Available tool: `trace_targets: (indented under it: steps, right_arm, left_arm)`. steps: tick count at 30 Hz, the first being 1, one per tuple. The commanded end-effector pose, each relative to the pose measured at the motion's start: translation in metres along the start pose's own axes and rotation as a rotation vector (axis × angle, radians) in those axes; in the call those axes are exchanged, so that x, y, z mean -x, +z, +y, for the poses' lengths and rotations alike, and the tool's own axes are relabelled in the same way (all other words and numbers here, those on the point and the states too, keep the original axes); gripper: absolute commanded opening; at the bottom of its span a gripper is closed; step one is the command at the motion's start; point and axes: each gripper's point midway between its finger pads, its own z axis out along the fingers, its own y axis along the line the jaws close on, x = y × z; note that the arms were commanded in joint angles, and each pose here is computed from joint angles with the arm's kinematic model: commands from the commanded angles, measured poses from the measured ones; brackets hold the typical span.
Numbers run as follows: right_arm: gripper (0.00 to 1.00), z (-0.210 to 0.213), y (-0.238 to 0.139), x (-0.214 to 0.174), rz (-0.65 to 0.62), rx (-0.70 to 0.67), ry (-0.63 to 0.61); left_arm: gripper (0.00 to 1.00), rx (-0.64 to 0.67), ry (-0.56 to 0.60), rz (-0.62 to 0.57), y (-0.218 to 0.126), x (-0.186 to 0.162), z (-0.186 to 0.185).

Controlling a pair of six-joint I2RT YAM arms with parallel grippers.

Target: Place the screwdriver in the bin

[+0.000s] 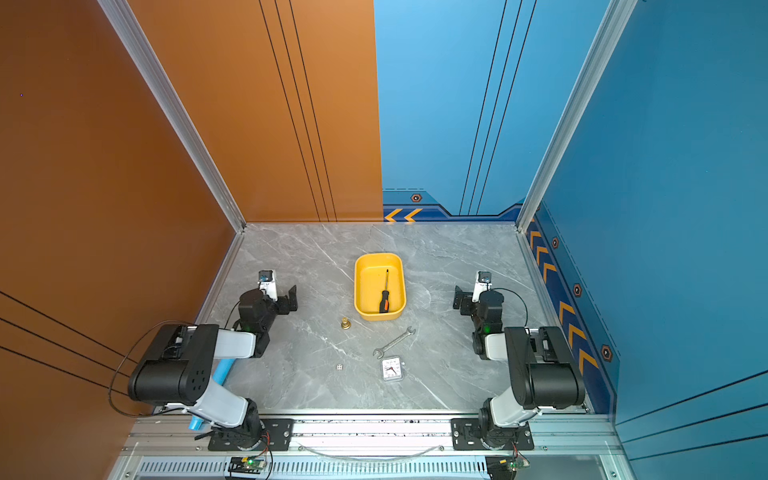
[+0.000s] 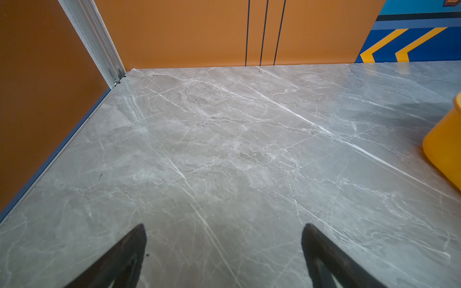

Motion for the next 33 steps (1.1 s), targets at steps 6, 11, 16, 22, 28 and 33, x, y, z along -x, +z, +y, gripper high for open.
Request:
trace_targets:
  steps: [6, 11, 16, 22, 28, 33]
  right_arm:
    - [1.0, -0.0016, 0.0019, 0.0108, -0.032, -0.016, 0.008]
    - [1.0, -0.0016, 0.002, 0.0102, -0.029, -0.016, 0.008]
    - [1.0, -0.002, 0.0019, 0.0104, -0.03, -0.017, 0.009]
    - [1.0, -0.0016, 0.0019, 0.0108, -0.031, -0.016, 0.008]
    - [1.0, -0.0019, 0.002, 0.0109, -0.031, -0.016, 0.008]
    - [1.0, -0.0016, 0.0019, 0.0106, -0.03, -0.016, 0.008]
  left_arm:
    - [0.98, -0.024, -0.014, -0.004, -0.0008, 0.0019, -0.0021]
    - [0.98, -0.023, -0.014, -0.004, -0.0013, 0.0014, -0.002]
    - [0.98, -0.023, -0.014, -0.004, -0.0014, 0.0016, -0.0018]
    - [0.98, -0.024, -0.014, -0.004, -0.0008, 0.0017, -0.0022]
    - [0.98, -0.019, -0.012, -0.003, -0.0006, 0.0014, -0.0018]
    - [0.98, -0.009, -0.006, -0.003, -0.0004, 0.0018, -0.0021]
